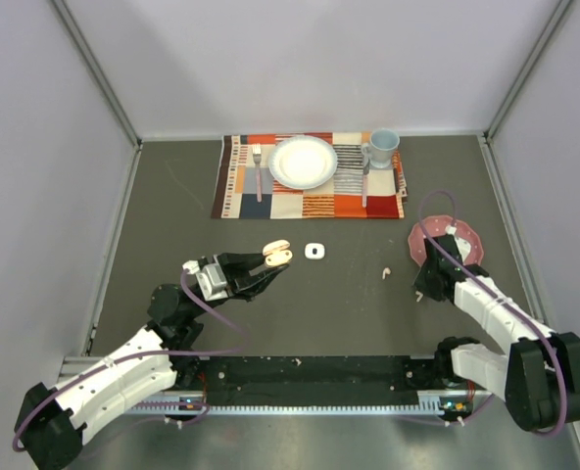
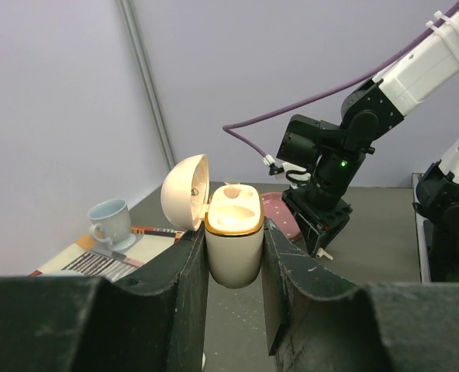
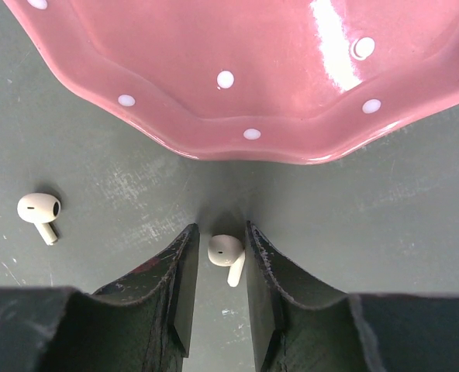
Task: Insert the wireless bluetooth earbuds into the charging case
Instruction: Pick up the right earbud from the center of the board.
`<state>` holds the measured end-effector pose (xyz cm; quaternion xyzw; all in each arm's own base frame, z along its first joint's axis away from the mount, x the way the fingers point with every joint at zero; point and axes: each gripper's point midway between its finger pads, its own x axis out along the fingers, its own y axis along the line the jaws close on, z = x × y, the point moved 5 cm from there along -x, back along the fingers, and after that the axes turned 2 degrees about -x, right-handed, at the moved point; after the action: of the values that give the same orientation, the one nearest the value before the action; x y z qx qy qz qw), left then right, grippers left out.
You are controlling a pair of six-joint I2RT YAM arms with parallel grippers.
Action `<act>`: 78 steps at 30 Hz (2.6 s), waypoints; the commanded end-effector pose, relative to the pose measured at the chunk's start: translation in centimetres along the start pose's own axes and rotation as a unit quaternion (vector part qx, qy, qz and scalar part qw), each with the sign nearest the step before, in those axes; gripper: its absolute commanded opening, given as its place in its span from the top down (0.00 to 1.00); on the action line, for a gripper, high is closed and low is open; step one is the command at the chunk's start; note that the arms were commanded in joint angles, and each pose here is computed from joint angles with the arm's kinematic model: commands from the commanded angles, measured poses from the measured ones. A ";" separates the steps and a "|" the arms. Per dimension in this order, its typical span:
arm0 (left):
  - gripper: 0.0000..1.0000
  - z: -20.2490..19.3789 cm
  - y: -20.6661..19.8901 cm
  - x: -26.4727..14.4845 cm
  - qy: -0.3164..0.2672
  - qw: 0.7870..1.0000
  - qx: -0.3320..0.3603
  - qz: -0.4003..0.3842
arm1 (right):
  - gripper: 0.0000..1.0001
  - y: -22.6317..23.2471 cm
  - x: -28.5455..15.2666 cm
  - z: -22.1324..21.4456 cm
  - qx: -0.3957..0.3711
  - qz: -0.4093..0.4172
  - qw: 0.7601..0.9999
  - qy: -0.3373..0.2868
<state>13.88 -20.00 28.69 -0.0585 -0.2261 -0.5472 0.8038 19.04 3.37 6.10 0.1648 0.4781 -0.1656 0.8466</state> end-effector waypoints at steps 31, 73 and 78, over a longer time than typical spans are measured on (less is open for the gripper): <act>1.00 0.2 0.4 0.2 -0.006 1.000 0.009 0.010 | 0.72 0.3 -0.7 -0.5 -0.007 0.000 1.000 0.005; 1.00 0.2 0.6 0.3 -0.005 1.000 0.004 0.017 | 0.93 2.1 -2.2 0.6 -0.011 0.072 0.997 -0.030; 1.00 0.4 0.6 0.5 -0.005 1.000 0.001 0.016 | 0.98 3.4 -3.9 1.8 -0.036 0.126 0.990 -0.055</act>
<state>14.43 -20.15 28.12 -0.0590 -0.2117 -0.5398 0.8126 18.82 4.96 8.25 0.1848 0.4490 -0.1099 0.8673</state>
